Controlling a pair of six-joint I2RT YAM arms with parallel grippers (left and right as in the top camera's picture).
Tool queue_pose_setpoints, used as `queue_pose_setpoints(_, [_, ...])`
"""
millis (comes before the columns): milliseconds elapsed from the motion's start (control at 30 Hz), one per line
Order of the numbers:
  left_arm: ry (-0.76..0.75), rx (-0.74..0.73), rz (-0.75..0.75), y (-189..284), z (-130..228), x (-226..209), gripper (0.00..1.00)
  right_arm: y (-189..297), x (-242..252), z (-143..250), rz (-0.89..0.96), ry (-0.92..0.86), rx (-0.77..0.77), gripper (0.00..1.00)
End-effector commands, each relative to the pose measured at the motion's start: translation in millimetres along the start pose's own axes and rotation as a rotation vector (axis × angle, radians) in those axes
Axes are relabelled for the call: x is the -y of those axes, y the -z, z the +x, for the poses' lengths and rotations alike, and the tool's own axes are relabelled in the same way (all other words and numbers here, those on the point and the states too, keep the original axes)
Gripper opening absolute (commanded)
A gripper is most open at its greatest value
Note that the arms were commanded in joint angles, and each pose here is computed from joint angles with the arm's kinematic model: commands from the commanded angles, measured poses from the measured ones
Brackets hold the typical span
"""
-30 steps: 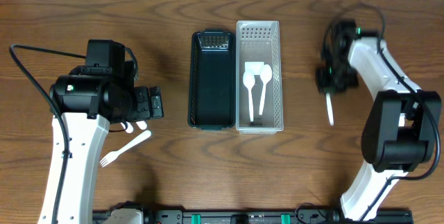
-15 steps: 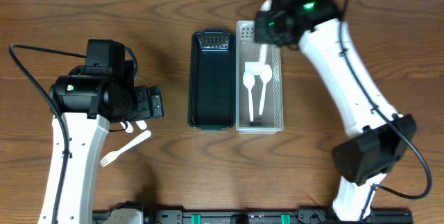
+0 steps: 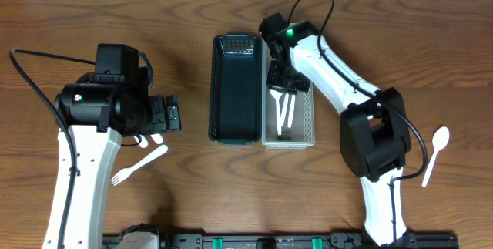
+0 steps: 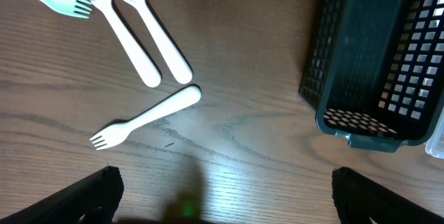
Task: Pack container
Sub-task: 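Lower the held spoon into the clear basket and open the right gripper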
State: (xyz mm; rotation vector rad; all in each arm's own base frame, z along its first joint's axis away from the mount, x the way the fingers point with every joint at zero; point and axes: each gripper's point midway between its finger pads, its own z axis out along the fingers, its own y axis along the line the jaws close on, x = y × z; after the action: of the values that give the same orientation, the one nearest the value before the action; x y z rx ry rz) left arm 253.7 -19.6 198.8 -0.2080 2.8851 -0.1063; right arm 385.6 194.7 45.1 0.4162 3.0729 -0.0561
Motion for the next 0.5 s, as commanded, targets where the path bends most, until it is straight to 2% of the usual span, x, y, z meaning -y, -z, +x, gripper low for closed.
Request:
queue_pose_setpoints(0, [-0.003, 0.020, -0.017, 4.3, -4.1, -3.4, 0.98, 12.8, -4.1, -7.5, -0.023, 0.027, 0.049, 0.29])
queue_pose_setpoints(33, [-0.003, 0.020, -0.017, 4.3, -4.2, -3.4, 0.98, 13.6, -4.9, -8.4, -0.027, 0.039, 0.053, 0.33])
queue_pose_setpoints(133, [-0.003, 0.020, -0.017, 4.3, -4.2, -3.4, 0.98, 26.4, -9.0, -13.8, -0.056, 0.083, 0.079, 0.38])
queue_pose_setpoints(267, [-0.003, 0.020, -0.017, 4.3, -4.2, -3.5, 0.98, 76.4, -7.9, -38.6, -0.117, 0.140, 0.186, 0.47])
queue_pose_setpoints(367, [-0.003, 0.020, -0.017, 4.3, -4.2, -3.5, 0.98, 131.4, 26.5, -66.0, -0.116, 0.062, 0.302, 0.53])
queue_pose_setpoints(467, [-0.003, 0.020, -0.017, 4.3, -4.1, -3.4, 0.98, 177.5, 85.2, -82.7, -0.097, -0.043, 0.383, 0.59])
